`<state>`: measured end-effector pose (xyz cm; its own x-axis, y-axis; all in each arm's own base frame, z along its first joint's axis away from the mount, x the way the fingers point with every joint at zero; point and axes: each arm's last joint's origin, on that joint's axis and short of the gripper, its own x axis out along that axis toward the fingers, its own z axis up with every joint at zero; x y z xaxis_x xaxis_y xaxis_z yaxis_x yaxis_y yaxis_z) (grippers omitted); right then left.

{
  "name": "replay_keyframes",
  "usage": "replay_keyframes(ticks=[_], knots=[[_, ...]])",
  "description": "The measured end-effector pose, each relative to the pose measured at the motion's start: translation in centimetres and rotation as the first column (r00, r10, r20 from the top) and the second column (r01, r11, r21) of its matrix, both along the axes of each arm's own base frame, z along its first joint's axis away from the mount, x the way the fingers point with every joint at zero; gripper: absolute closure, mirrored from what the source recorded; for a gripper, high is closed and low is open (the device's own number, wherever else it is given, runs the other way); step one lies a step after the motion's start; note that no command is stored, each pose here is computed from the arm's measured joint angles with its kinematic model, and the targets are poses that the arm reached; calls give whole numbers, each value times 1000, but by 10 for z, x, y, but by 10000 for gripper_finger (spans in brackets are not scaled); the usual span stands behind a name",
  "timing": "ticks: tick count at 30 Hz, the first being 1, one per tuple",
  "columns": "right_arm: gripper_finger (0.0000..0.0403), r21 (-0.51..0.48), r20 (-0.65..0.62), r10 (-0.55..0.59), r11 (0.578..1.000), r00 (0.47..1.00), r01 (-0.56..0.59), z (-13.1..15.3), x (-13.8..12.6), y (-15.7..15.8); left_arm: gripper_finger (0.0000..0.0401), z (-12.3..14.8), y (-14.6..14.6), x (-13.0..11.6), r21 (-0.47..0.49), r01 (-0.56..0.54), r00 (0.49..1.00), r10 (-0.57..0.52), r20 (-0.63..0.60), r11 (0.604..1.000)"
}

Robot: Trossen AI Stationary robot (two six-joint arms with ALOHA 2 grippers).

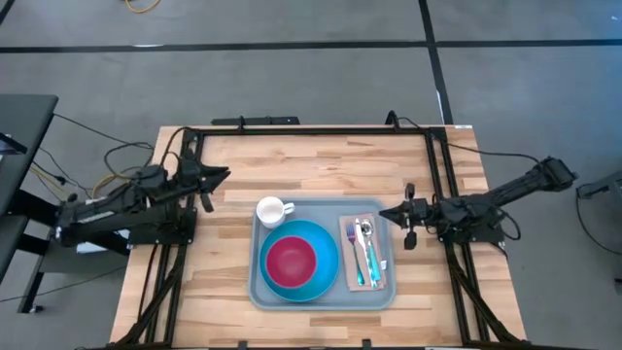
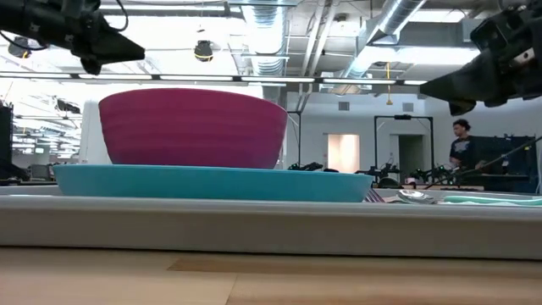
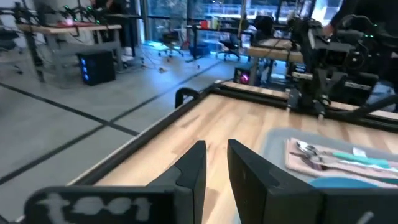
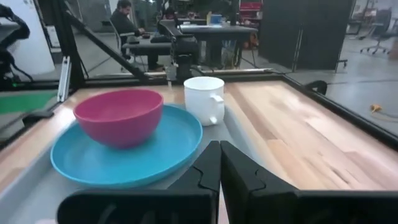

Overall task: Set up tray
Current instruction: Return to Home Position

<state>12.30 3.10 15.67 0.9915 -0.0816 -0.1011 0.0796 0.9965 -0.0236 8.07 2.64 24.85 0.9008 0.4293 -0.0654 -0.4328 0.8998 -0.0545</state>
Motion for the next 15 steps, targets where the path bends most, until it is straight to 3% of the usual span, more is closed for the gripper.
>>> replay_keyframes(ticks=[9, 15], knots=[[403, -25, 4, -31, 999, 1000, 31, 1, -17, -7, 347, -2, -1, -16, -1, -19, 999, 19, 50, 1000], [403, 32, 89, -54, 998, 995, 52, 9, -24, -10, 347, -30, 0, 0, -16, 120, 980, -116, 162, 993]])
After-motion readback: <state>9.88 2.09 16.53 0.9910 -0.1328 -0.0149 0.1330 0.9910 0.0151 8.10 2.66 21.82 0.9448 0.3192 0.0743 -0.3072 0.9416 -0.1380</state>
